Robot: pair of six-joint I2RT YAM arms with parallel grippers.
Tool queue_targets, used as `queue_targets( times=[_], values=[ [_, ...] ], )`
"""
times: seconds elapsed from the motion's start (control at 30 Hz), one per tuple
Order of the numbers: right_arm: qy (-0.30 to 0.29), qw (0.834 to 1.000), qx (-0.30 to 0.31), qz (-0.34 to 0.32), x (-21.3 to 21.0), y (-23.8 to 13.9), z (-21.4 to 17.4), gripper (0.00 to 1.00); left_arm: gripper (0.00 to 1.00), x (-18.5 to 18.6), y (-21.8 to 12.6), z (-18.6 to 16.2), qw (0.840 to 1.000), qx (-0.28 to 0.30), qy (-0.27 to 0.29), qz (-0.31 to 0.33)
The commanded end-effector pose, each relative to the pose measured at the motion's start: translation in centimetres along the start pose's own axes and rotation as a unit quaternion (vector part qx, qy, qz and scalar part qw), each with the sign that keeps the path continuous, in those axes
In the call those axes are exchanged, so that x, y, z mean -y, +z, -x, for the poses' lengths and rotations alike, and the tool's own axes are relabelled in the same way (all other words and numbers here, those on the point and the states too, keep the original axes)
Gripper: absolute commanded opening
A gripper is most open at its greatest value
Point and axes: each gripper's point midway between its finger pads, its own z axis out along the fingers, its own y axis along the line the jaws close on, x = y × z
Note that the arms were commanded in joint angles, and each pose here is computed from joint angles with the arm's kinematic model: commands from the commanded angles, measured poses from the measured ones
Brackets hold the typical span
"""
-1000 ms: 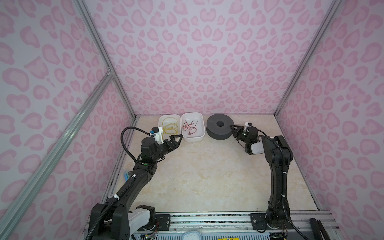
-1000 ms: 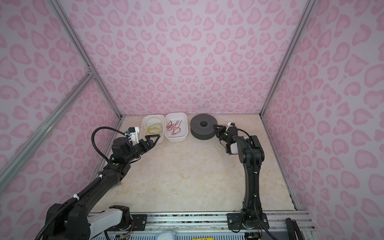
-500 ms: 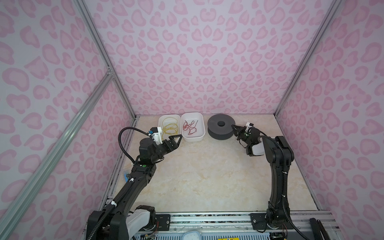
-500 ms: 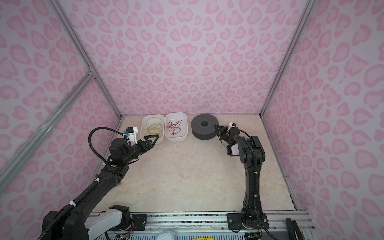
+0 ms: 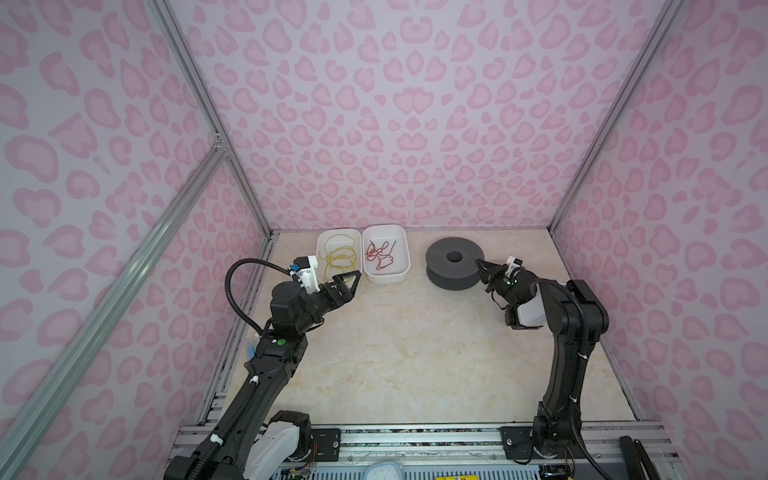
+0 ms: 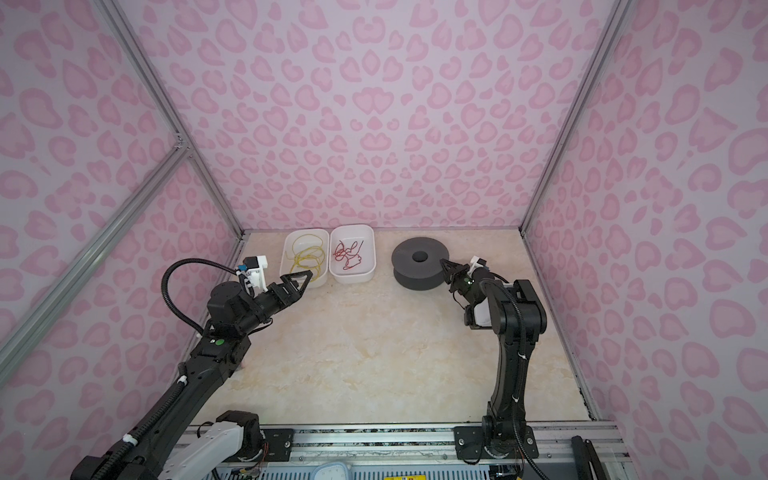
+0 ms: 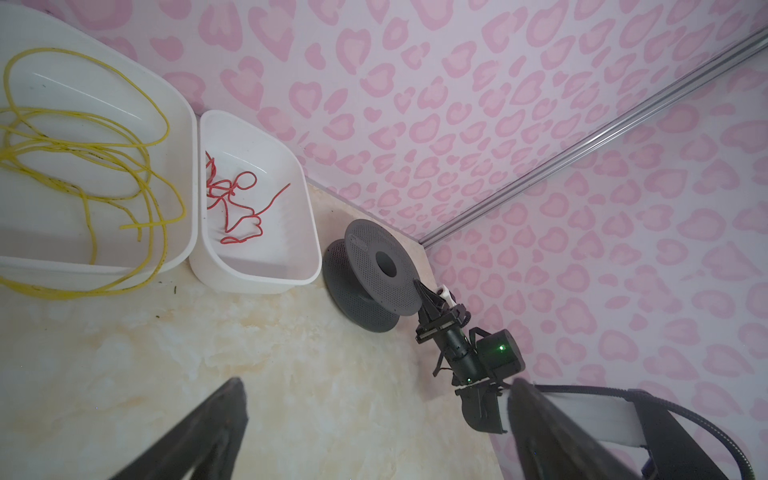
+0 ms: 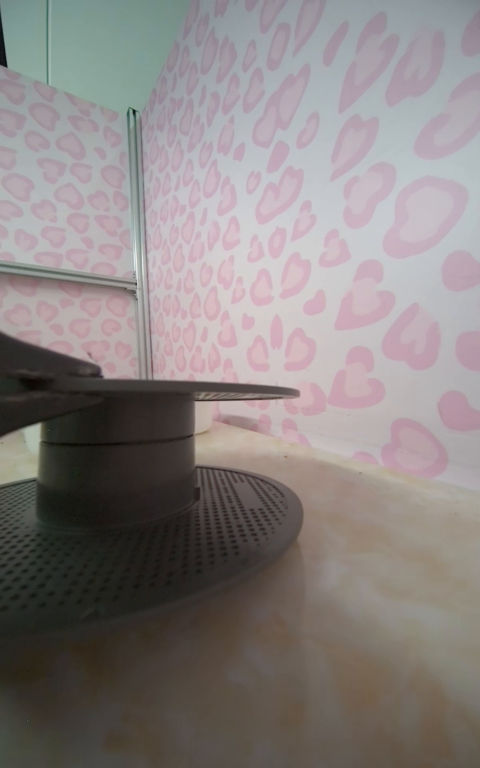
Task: Wrap the cables
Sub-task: 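Grasp the grey spool rim with the right gripper and drag it nearer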
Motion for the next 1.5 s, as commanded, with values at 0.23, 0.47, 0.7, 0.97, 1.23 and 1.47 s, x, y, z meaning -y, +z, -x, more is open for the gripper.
queue_targets(
  times=[0.23, 0.47, 0.7, 0.97, 1.23, 1.47],
  values=[
    [-0.037, 0.997, -0.039, 0.050, -3.8, -3.9, -4.1, 0.00, 0.98, 0.2, 0.0, -0.1, 1.000, -0.001, -0.003, -0.006],
    [-0.040, 0.992, -0.107, 0.048, -4.3, -4.8, -11.1, 0.00, 0.98, 0.4, 0.0, 0.0, 1.000, -0.002, 0.003, -0.007],
    [-0.034, 0.983, -0.177, 0.033, -3.0, -5.0, -18.9, 0.00, 0.98, 0.6, -0.3, 0.1, 1.000, -0.001, 0.002, -0.009],
    [-0.034, 0.977, -0.208, -0.004, 0.5, -4.4, -24.5, 0.00, 0.99, 0.2, -0.2, -0.3, 1.000, -0.007, -0.001, -0.003],
    [-0.037, 0.979, -0.194, -0.052, 4.2, -5.6, -23.7, 0.06, 0.98, 0.4, 0.1, -0.2, 1.000, -0.014, 0.003, -0.007],
    [-0.045, 0.980, -0.185, -0.061, 4.8, -6.1, -22.7, 0.35, 0.98, 0.6, 0.8, -0.2, 1.000, -0.025, 0.005, -0.012]
  ],
)
